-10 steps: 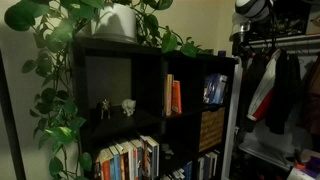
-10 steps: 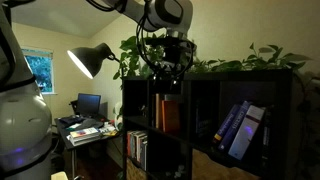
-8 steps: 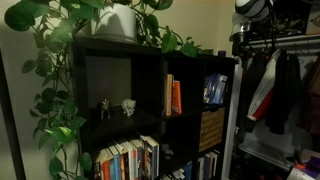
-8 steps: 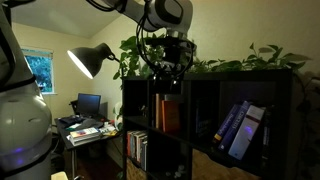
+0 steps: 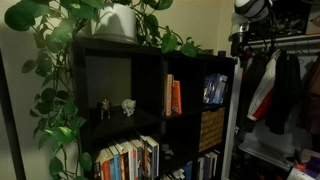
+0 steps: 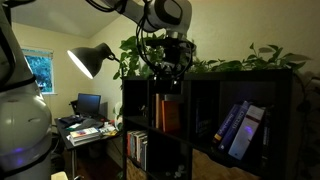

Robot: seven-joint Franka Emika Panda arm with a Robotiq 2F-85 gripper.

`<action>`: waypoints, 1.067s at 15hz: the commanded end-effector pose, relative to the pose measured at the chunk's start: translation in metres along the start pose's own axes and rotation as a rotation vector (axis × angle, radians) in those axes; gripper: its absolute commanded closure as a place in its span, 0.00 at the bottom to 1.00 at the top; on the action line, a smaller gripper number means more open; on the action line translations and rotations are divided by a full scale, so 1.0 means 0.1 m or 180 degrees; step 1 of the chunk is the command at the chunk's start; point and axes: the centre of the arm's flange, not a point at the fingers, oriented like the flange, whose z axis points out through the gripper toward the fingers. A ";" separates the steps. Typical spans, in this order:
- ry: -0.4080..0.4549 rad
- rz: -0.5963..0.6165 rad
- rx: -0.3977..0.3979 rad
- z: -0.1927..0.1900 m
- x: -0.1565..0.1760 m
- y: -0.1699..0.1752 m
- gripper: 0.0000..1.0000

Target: Pick up the orange book from the upper middle shelf and place it on the upper right shelf

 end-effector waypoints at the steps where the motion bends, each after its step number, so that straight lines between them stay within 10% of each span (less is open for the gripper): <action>1: 0.0278 0.0145 -0.0116 0.14 -0.02 -0.15 0.00; 16: 0.0692 0.0257 -0.0530 0.95 0.18 -0.96 0.00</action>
